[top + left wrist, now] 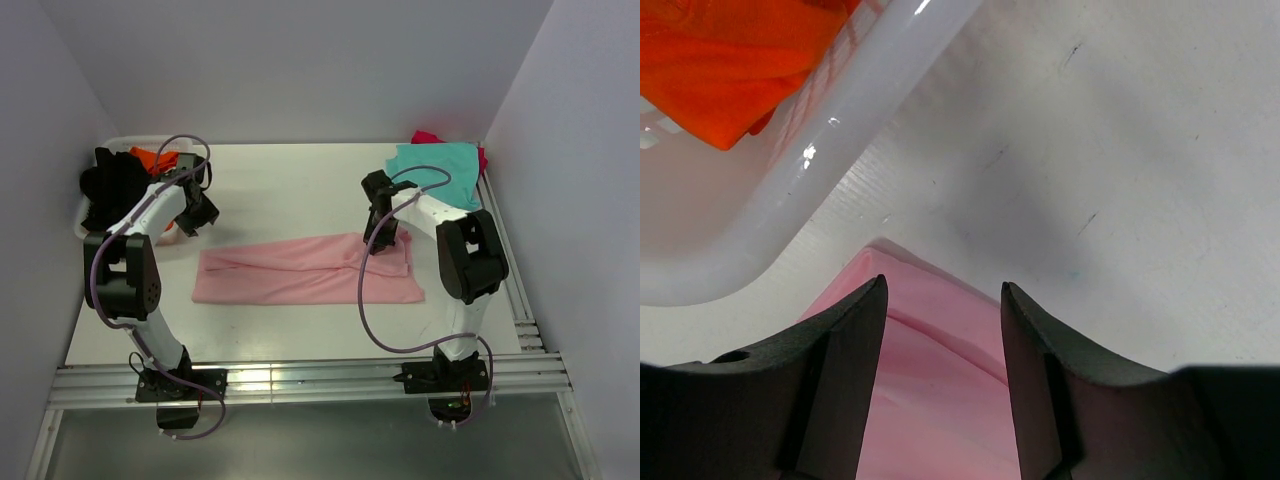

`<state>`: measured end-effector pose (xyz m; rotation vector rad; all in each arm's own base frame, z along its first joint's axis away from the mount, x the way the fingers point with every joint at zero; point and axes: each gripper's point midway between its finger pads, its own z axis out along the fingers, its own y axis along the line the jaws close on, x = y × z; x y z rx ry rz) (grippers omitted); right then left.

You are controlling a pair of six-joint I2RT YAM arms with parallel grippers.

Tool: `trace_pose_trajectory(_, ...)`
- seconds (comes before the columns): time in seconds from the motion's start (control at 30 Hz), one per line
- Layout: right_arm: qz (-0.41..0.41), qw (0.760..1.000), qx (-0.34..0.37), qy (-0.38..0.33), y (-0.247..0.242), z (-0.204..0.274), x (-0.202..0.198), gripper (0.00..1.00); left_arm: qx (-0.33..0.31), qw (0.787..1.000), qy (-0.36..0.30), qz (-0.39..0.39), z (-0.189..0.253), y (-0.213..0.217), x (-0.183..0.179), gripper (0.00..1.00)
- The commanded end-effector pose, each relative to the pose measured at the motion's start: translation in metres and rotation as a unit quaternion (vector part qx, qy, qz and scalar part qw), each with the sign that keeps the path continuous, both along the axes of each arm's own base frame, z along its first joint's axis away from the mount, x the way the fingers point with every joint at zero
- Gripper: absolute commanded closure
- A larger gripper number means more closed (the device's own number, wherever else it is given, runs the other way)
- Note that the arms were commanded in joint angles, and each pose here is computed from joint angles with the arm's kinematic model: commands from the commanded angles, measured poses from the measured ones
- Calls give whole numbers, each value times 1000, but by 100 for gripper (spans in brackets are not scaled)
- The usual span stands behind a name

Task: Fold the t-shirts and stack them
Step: Fold the tshirt

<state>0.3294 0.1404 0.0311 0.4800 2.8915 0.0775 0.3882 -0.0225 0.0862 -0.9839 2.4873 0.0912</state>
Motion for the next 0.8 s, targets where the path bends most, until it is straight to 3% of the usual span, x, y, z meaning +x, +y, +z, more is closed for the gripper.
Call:
trace_pose_trajectory(0.0, 2, 1000, 1, -2, 6, -5, 1, 100, 3, 1000, -20, -3, 13, 5, 10, 45)
trace_pose_trajectory(0.53, 21, 1000, -6, 12, 12, -8, -16, 100, -4, 1000, -24, 6, 12, 12, 8, 46)
trace_pose_trajectory(0.77, 21, 999, 23, -14, 18, 36, -26, 100, -3, 1000, -23, 5, 11, 12, 7, 45)
